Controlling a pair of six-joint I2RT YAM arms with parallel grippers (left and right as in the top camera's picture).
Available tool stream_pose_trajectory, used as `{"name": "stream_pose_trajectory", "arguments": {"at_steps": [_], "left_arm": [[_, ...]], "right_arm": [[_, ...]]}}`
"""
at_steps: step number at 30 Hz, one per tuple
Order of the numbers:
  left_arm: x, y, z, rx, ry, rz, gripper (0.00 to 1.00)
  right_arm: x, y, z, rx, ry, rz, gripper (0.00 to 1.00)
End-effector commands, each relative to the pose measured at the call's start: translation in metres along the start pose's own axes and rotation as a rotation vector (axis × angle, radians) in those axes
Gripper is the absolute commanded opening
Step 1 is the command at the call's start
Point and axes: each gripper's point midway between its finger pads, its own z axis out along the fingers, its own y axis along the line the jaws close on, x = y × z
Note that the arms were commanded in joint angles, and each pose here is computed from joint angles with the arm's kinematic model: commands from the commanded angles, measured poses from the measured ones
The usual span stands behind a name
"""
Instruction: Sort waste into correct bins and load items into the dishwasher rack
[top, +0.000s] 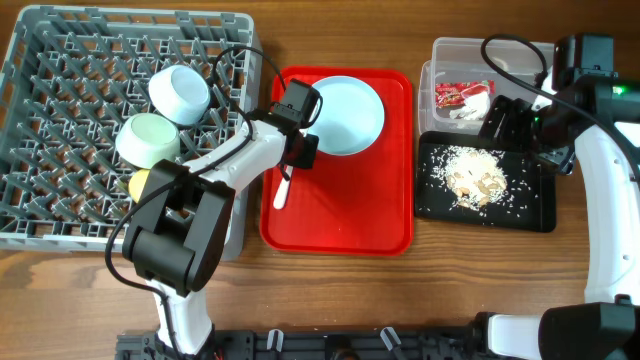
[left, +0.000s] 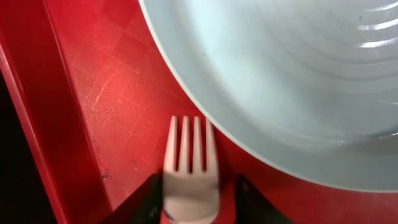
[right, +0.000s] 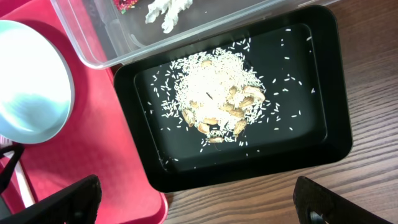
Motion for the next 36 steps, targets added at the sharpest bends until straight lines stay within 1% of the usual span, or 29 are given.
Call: {"name": "stream_pose_trajectory", "arguments": {"at_steps": [1, 2, 3, 7, 9, 12, 18, 26, 29, 32, 36], "left_arm": [[0.019, 0.003, 0.017, -0.027, 0.069, 0.025, 0.32], [0.019, 0.003, 0.017, -0.027, 0.073, 0.025, 0.31], [0.020, 0.003, 0.017, -0.028, 0.076, 0.026, 0.27], [0.022, 0.004, 0.016, -0.030, 0.084, 0.026, 0.24], [0.022, 0.004, 0.016, -0.029, 0.084, 0.026, 0.20], [0.022, 0.004, 0.016, -0.029, 0.083, 0.022, 0.17], [0.017, 0.004, 0.001, -0.026, 0.061, 0.021, 0.16], [0.002, 0.007, -0.059, -0.013, -0.033, 0.006, 0.18], [-0.008, 0.015, -0.089, -0.009, -0.101, -0.014, 0.18], [-0.020, 0.031, -0.124, -0.023, -0.195, -0.053, 0.17], [-0.030, 0.067, -0.165, -0.082, -0.307, -0.124, 0.21]], "right_arm": [[-0.001, 0.000, -0.008, -0.008, -0.025, -0.012, 1.00], [-0.001, 0.000, -0.008, -0.008, -0.025, -0.012, 1.00], [-0.001, 0.000, -0.008, -0.008, -0.025, -0.012, 1.00], [-0.001, 0.000, -0.008, -0.008, -0.025, -0.012, 1.00], [0.000, 0.000, -0.008, -0.007, -0.024, -0.012, 1.00], [0.000, 0.000, -0.008, -0.007, -0.022, -0.012, 1.00], [0.000, 0.000, -0.008, -0.007, -0.022, -0.012, 1.00], [0.000, 0.000, -0.008, -0.007, -0.022, -0.012, 1.00], [0.000, 0.000, -0.008, -0.007, -0.022, -0.012, 1.00], [0.000, 0.000, -0.008, -0.006, -0.022, -0.012, 1.00], [0.000, 0.000, -0.008, -0.006, -0.022, -0.012, 1.00]]}}
